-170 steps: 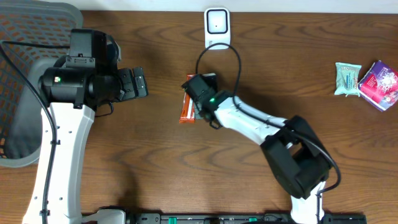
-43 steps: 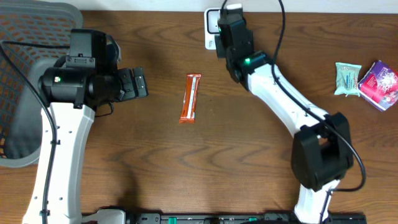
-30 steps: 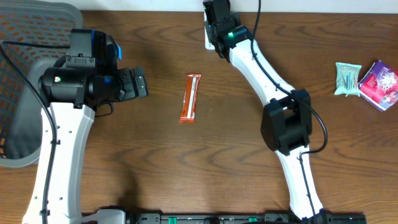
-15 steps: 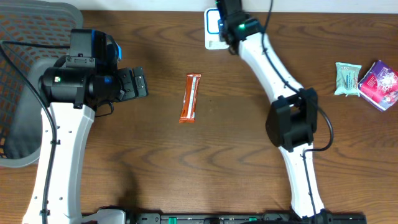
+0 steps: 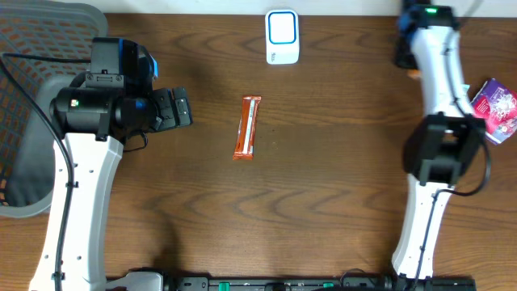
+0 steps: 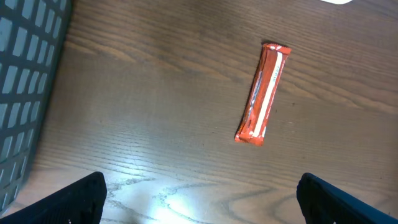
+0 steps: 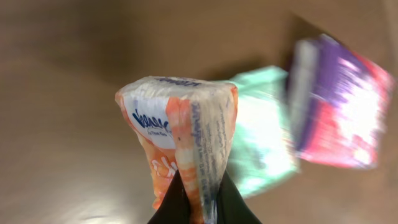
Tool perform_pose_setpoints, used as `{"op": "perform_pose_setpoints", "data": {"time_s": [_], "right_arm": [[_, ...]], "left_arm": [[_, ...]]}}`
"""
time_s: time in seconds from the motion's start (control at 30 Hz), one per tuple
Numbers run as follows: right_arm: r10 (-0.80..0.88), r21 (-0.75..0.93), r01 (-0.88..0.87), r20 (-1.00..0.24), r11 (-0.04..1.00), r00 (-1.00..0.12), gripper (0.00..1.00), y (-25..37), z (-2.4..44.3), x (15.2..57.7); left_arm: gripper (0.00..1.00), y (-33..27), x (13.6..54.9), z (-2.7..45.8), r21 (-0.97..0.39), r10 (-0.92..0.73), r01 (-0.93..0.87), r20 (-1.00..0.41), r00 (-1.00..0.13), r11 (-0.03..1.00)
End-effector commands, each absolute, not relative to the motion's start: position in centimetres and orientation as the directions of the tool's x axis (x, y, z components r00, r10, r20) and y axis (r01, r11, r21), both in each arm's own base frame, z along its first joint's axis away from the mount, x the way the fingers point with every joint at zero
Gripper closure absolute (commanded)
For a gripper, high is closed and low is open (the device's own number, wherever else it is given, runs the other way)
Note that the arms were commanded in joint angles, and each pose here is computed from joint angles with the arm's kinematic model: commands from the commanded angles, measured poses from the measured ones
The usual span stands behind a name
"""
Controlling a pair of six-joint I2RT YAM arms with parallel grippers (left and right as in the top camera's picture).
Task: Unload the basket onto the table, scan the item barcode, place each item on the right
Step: 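Carry the Kleenex packet right and drop it at the right edge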
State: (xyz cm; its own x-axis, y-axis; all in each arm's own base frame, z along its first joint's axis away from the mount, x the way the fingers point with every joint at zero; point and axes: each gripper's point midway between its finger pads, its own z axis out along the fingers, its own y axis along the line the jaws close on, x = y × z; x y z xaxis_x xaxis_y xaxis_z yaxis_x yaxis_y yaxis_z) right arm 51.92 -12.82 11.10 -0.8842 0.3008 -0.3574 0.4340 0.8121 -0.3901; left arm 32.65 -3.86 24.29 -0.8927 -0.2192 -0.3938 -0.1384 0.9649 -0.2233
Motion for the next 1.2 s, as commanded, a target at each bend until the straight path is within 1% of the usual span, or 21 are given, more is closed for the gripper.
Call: {"op": "perform_pose_setpoints", "data": {"time_s": [0.0, 0.1, 0.23, 0.27, 0.33, 0.37, 0.4, 0.43, 0.7, 0.77, 0.83, 1.03, 1.1, 1.17], "right_arm": [[0.376, -0.450, 0.510, -0.356, 0.733, -0.856, 0.99, -17.8, 12.1, 49.7], [0.445, -0.432, 0.550, -0.326, 0.714, -0.834, 0.97, -20.9, 11.6, 47.9], [0.522, -0.359, 0.596, -0.290, 0.718, -0.803, 0.82, -23.0, 10.8, 46.5], [0.535, -0.341, 0.604, -0.283, 0.720, -0.796, 0.77, -23.3, 10.6, 46.3], [0.559, -0.290, 0.619, -0.266, 0.730, -0.785, 0.54, -23.4, 10.1, 46.1], [0.570, -0.258, 0.624, -0.257, 0.738, -0.780, 0.46, -23.3, 9.8, 46.2], [0.579, -0.225, 0.628, -0.247, 0.745, -0.777, 0.41, -23.1, 9.5, 46.3], [0.587, -0.195, 0.629, -0.235, 0.752, -0.775, 0.38, -22.9, 9.2, 46.3], [0.574, -0.068, 0.590, -0.164, 0.805, -0.802, 0.35, -19.4, 7.7, 47.1], [0.525, -0.013, 0.532, -0.147, 0.847, -0.838, 0.35, -17.6, 7.6, 47.8], [0.431, 0.062, 0.427, -0.147, 0.902, -0.890, 0.35, -14.6, 7.9, 49.1], [0.331, 0.088, 0.320, -0.221, 0.943, -0.917, 0.34, -9.6, 10.7, 51.3], [0.262, 0.157, 0.230, -0.233, 0.960, -0.936, 0.34, -6.2, 11.5, 52.0], [0.178, 0.266, 0.114, -0.230, 0.957, -0.957, 0.35, -1.7, 12.0, 52.3]], "left_arm": [[0.02, -3.6, 32.7, 24.3, -0.217, -0.220, -0.142, -0.395, -0.892, 0.966], [0.02, -3.6, 32.7, 24.3, -0.217, -0.220, -0.142, -0.395, -0.892, 0.966], [0.02, -3.6, 32.7, 24.3, -0.217, -0.220, -0.142, -0.395, -0.892, 0.966], [0.02, -3.6, 32.7, 24.3, -0.217, -0.220, -0.142, -0.395, -0.892, 0.966], [0.02, -3.6, 32.7, 24.3, -0.217, -0.220, -0.142, -0.395, -0.892, 0.966], [0.02, -3.6, 32.7, 24.3, -0.217, -0.220, -0.142, -0.395, -0.892, 0.966], [0.02, -3.6, 32.7, 24.3, -0.217, -0.220, -0.142, -0.395, -0.892, 0.966], [0.02, -3.6, 32.7, 24.3, -0.217, -0.220, -0.142, -0.395, -0.892, 0.966], [0.02, -3.6, 32.7, 24.3, -0.217, -0.220, -0.142, -0.395, -0.892, 0.966], [0.02, -3.7, 32.7, 24.3, -0.217, -0.220, -0.142, -0.395, -0.892, 0.966], [0.02, -3.6, 32.7, 24.3, -0.217, -0.220, -0.142, -0.395, -0.892, 0.966], [0.02, -3.6, 32.7, 24.3, -0.217, -0.220, -0.142, -0.395, -0.892, 0.966], [0.02, -3.6, 32.7, 24.3, -0.217, -0.220, -0.142, -0.395, -0.892, 0.966], [0.02, -3.6, 32.7, 24.3, -0.217, -0.220, -0.142, -0.395, -0.892, 0.966]]}}
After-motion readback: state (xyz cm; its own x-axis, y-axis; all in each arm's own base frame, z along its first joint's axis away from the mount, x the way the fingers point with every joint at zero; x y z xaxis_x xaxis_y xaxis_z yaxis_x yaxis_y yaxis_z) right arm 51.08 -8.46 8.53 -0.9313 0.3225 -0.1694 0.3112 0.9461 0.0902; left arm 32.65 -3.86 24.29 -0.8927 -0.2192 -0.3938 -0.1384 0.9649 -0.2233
